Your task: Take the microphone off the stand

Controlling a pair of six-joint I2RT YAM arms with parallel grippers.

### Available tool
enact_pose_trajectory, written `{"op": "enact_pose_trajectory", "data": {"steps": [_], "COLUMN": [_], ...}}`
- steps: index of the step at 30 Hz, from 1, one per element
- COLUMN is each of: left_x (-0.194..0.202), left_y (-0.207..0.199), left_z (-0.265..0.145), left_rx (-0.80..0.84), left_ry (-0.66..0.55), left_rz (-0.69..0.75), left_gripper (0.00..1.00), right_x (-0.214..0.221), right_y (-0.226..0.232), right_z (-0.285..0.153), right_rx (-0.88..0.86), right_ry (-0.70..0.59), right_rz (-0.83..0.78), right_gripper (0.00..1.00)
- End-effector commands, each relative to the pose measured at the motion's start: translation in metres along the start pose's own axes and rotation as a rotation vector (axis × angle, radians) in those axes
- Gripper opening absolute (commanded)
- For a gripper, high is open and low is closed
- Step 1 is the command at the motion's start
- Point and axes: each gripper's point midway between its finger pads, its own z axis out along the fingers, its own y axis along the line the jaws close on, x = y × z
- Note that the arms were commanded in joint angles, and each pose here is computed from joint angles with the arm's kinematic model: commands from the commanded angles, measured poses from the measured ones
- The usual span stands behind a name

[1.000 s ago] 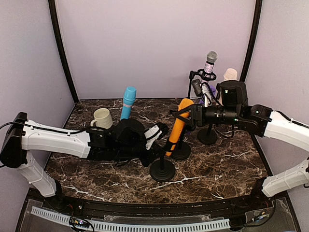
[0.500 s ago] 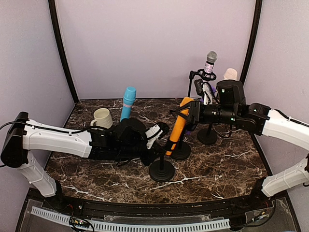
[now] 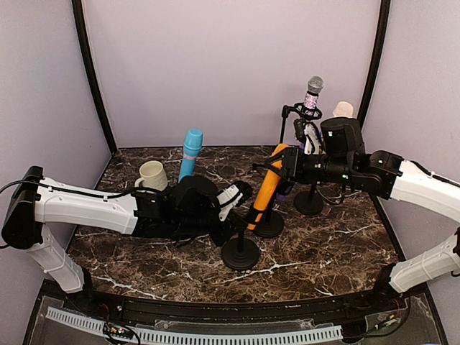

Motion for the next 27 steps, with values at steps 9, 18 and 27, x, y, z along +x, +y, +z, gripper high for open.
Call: {"op": "enact_pose_trajectory", "data": {"steps": [9, 18, 27], "left_x": [0.031, 0.031, 0.033], "left_y": [0.000, 0.001, -0.001], "left_z": [0.000, -0.002, 0.000], "left_rx": [-0.005, -0.011, 0.001], "left_ry": [0.122, 0.117, 0.123], "left_rz": [0.043, 0.038, 0.033], "left_gripper": [0.00, 0.00, 0.00], "right_x": [-0.069, -0.068, -0.054], "right_y": [0.019, 0.063, 0.099], "right_z": [-0.028, -0.054, -0.072], "right_rx": [-0.026, -0.305, -0.541], "right_ry": [-0.256, -0.318, -0.303], "right_rz": [0.026, -0.092, -0.192], "right_gripper": [0.13, 0.14, 0.13]}}
